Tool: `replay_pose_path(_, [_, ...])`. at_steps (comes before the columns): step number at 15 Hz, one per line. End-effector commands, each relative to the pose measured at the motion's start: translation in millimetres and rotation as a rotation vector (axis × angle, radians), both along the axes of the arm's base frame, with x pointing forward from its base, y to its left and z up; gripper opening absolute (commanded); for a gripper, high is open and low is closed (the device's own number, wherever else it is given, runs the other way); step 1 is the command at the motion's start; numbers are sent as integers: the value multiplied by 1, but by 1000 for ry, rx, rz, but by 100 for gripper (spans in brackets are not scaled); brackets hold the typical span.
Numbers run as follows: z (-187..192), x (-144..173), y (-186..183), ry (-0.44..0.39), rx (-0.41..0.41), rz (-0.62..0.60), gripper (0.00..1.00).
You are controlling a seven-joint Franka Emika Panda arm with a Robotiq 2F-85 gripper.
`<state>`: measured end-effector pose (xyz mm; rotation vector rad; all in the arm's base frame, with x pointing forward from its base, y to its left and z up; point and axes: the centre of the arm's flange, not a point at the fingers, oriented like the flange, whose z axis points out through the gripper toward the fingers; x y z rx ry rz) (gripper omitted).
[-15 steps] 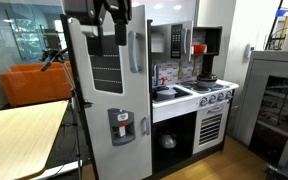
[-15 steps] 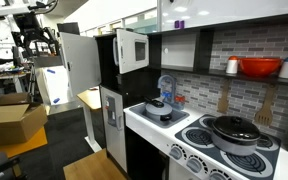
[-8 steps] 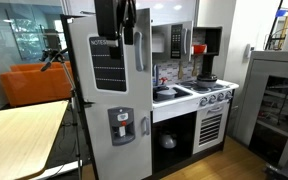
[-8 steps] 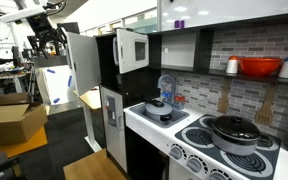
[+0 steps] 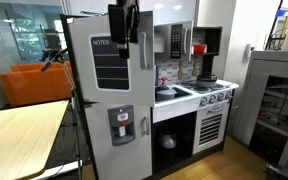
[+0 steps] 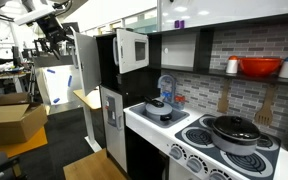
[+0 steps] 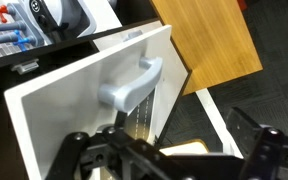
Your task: Close the upper compartment of the fridge
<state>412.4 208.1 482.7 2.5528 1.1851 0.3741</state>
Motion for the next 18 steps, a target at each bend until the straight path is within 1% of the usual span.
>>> replay_pose_path(1, [-1, 21, -18, -45, -3, -10, 100])
replay_pose_path(5, [-1, 42, -44, -76, 11, -41, 100])
replay_pose_path(9, [-8, 58, -60, -104, 37, -35, 100])
replay_pose_path(14, [-19, 79, -65, -137, 63, -9, 100])
replay_pose_path(18, [-20, 97, -66, -165, 85, -9, 100])
